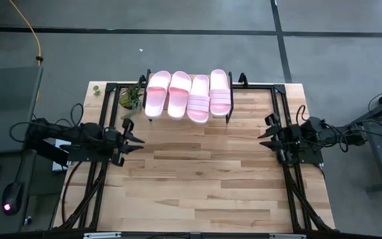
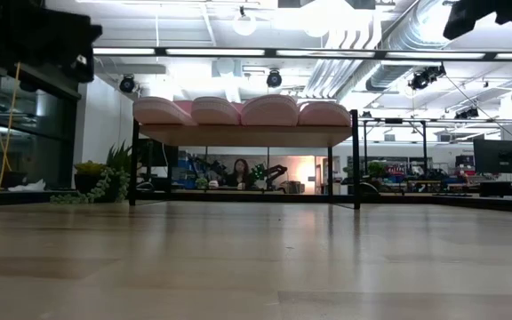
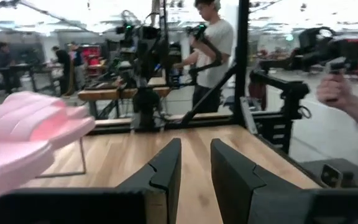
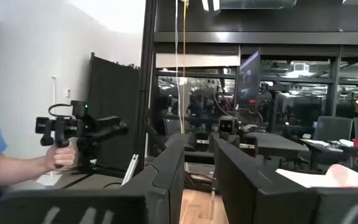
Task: Pick and place slides into the shelf
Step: Return to Home Position
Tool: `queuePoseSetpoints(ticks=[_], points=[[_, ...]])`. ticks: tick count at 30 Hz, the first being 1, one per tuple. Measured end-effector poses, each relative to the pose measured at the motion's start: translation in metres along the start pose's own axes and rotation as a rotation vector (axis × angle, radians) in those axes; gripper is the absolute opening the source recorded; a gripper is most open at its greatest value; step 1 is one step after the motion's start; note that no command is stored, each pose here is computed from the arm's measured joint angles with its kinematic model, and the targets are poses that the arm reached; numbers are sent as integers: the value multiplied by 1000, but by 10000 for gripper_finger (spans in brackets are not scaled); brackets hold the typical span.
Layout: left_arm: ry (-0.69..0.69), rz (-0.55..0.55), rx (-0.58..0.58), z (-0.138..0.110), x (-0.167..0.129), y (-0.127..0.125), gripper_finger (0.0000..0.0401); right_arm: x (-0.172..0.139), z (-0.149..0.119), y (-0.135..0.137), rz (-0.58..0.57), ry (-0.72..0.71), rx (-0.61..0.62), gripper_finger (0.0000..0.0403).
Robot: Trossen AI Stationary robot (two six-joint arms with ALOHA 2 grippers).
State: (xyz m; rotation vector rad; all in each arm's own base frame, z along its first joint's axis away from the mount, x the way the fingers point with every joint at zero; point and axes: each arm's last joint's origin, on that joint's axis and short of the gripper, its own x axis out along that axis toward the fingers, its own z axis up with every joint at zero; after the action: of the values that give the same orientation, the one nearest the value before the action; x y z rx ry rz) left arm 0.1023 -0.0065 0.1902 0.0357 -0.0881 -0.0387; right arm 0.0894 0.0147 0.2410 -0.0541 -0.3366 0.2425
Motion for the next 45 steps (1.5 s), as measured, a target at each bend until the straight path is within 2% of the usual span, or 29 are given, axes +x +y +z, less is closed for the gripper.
queuePoseSetpoints(ticks=[5,9,12,15,19,30,39,45], points=[[-60,9,-2,-9,1,0,74,0,-5,0,1,-20,-11,79],[-65,8,10,-8,1,0,74,-5,-35,2,-6,-49,-6,79],[-58,5,9,-9,1,0,74,-5,-46,2,-47,34,46,79],[-33,3,7,-11,1,0,74,-5,-45,1,-57,29,46,79],[-30,3,7,-11,1,0,74,-5,-41,3,-10,-21,13,79],[39,9,10,-18,1,0,74,-5,-47,3,7,50,41,79],[136,33,4,-27,0,0,74,-7,-62,0,-144,201,123,79],[174,70,-7,-31,0,1,74,-8,-68,0,-159,262,140,79]])
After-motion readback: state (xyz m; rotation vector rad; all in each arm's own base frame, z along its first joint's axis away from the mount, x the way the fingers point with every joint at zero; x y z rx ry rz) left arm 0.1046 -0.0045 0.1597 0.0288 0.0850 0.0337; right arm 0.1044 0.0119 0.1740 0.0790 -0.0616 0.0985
